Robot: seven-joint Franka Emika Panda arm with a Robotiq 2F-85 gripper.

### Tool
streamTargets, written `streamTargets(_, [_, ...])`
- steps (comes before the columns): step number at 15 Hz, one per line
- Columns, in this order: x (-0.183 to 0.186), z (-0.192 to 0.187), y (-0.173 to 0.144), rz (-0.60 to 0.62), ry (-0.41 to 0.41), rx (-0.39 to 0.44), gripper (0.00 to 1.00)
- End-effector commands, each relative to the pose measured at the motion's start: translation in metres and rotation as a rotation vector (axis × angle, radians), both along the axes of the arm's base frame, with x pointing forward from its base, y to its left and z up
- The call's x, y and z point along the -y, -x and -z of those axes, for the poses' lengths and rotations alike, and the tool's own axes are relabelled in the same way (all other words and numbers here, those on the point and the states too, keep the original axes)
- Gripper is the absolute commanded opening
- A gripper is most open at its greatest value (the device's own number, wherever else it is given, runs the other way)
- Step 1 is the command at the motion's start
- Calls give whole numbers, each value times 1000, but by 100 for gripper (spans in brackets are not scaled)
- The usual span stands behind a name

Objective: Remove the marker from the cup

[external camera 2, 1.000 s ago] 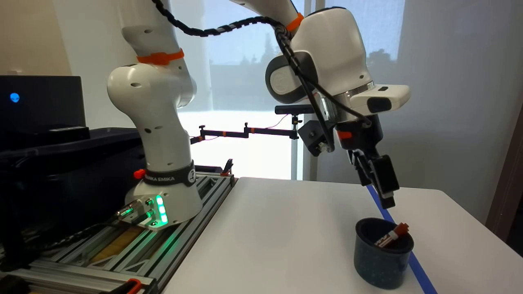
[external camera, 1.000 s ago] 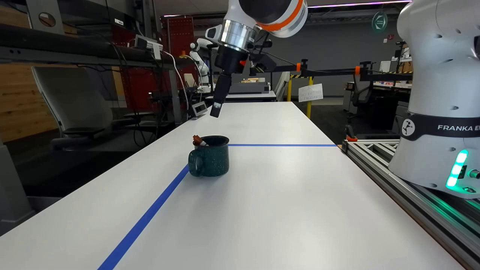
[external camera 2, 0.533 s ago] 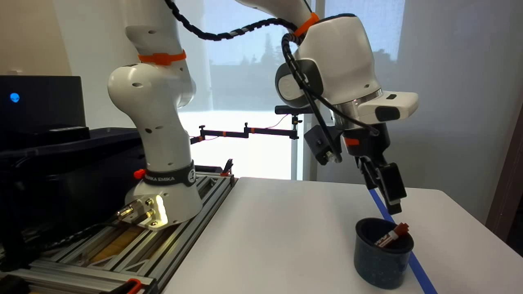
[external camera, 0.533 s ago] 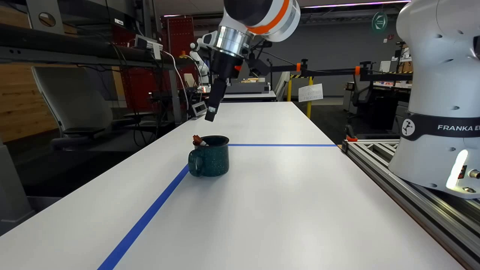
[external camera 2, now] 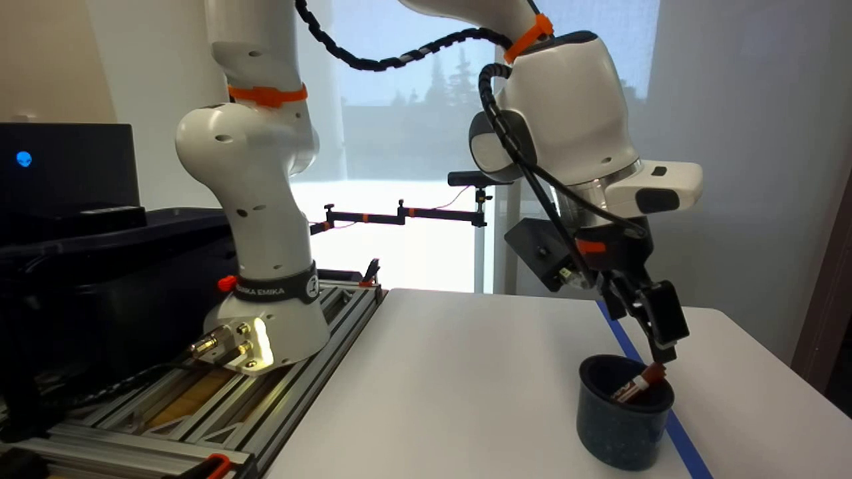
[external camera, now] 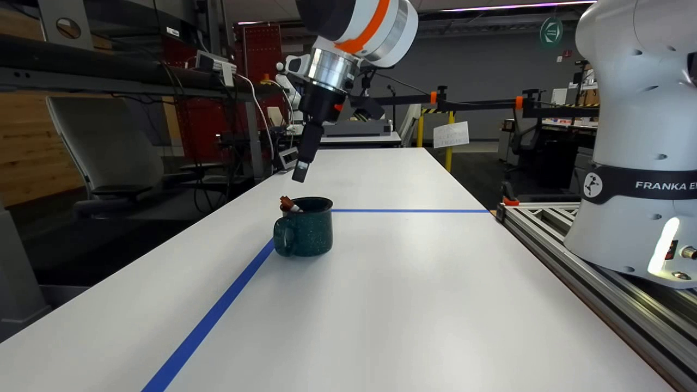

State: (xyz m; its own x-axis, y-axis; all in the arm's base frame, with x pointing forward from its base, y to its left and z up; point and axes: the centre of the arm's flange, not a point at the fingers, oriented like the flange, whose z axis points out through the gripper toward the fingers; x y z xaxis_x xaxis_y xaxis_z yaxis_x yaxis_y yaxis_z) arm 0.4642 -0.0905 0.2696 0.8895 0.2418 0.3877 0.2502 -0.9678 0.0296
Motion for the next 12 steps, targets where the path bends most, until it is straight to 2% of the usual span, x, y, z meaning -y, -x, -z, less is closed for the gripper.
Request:
streamTargets(1, [11, 24, -8, -25, 5, -7, 100])
streamTargets(5, [13, 38, -10, -32, 14, -17, 100])
streamTargets(6, [13, 40, -10, -30, 14, -17, 96])
streamTargets(7, [13, 43, -11, -30, 12, -20, 74])
streamTargets(9, [12, 46, -12, -27, 8, -20, 68])
streamTargets(10, [11, 47, -13, -25, 5, -20, 58])
streamTargets(12, [10, 49, -15, -25, 2, -20, 45])
